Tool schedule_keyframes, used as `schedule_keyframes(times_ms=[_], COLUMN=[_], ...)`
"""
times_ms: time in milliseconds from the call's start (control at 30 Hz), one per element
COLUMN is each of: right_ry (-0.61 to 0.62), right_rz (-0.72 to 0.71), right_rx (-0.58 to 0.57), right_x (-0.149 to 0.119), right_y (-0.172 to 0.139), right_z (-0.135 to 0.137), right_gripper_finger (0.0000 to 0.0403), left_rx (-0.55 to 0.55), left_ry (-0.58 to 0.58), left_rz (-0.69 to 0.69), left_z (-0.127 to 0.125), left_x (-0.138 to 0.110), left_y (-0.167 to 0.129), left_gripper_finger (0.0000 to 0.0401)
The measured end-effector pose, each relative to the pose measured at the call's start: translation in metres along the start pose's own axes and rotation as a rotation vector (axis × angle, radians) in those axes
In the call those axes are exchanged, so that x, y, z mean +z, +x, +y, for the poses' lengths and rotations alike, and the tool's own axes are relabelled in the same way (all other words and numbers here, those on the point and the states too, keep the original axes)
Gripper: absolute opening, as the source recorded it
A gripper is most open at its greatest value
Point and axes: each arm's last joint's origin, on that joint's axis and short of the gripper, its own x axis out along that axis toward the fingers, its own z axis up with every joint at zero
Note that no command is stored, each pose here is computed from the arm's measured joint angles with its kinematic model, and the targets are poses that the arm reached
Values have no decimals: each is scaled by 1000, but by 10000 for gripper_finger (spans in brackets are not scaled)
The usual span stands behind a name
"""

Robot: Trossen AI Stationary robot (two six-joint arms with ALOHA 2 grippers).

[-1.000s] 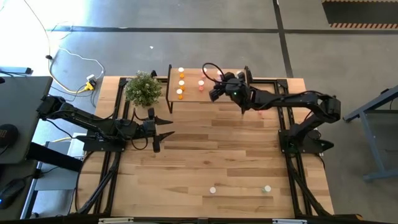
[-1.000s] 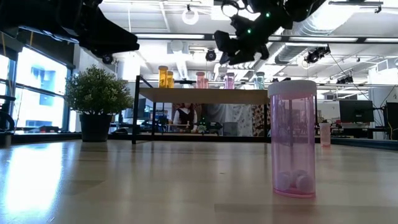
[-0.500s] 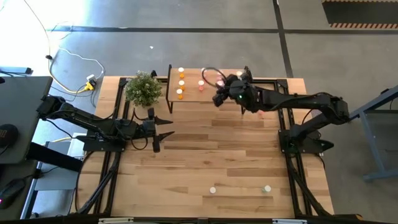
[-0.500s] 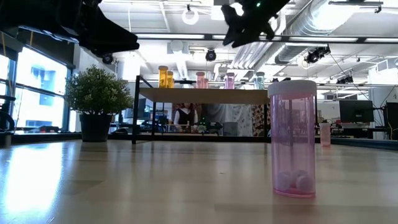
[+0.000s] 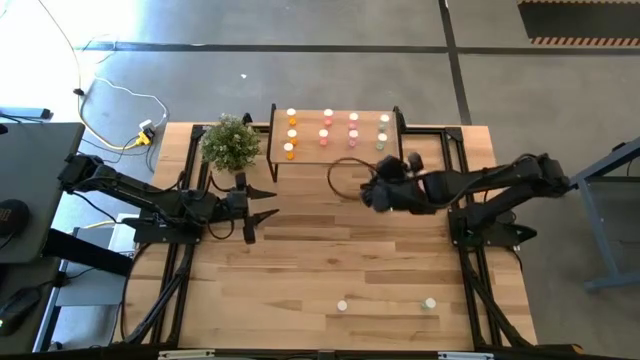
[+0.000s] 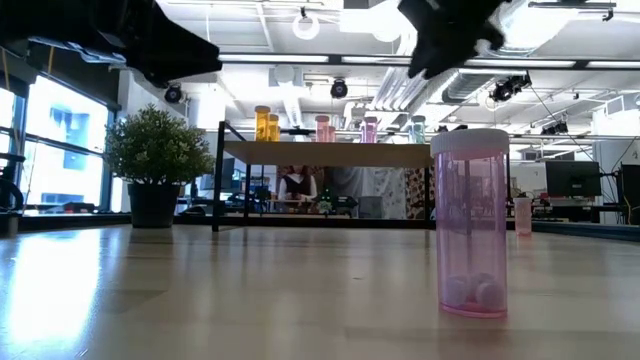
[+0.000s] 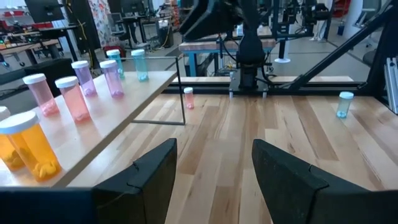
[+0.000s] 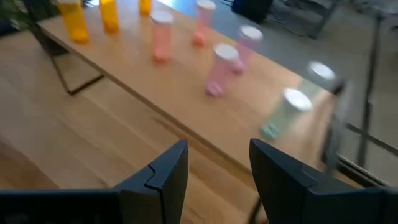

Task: Pick and place medicine bottles onto shelf by color
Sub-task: Adjust the orange pill bottles on the shelf

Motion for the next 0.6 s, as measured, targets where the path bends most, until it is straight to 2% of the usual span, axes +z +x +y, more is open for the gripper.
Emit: schedule_keyframes(times_ms=[167,333,467,600], right_ry=[25,41,39,100], right_rz=[25,31,28,58], right_rx=[-87,-111,-119,-132], right_x=[-22,-35,-56,-79], right_y=[-18,-34,-33,-27], right_z=[-6,-10,-12,-18], right_gripper_finger=[163,161,161,161], left_rx=[-3,2,6,8], left_ry=[1,1,1,1], left_rz=[3,3,3,3], left_z=[0,0,0,0], left_x=[0,0,0,0], left_y=[0,0,0,0], left_gripper_finger=[200,200,200,200])
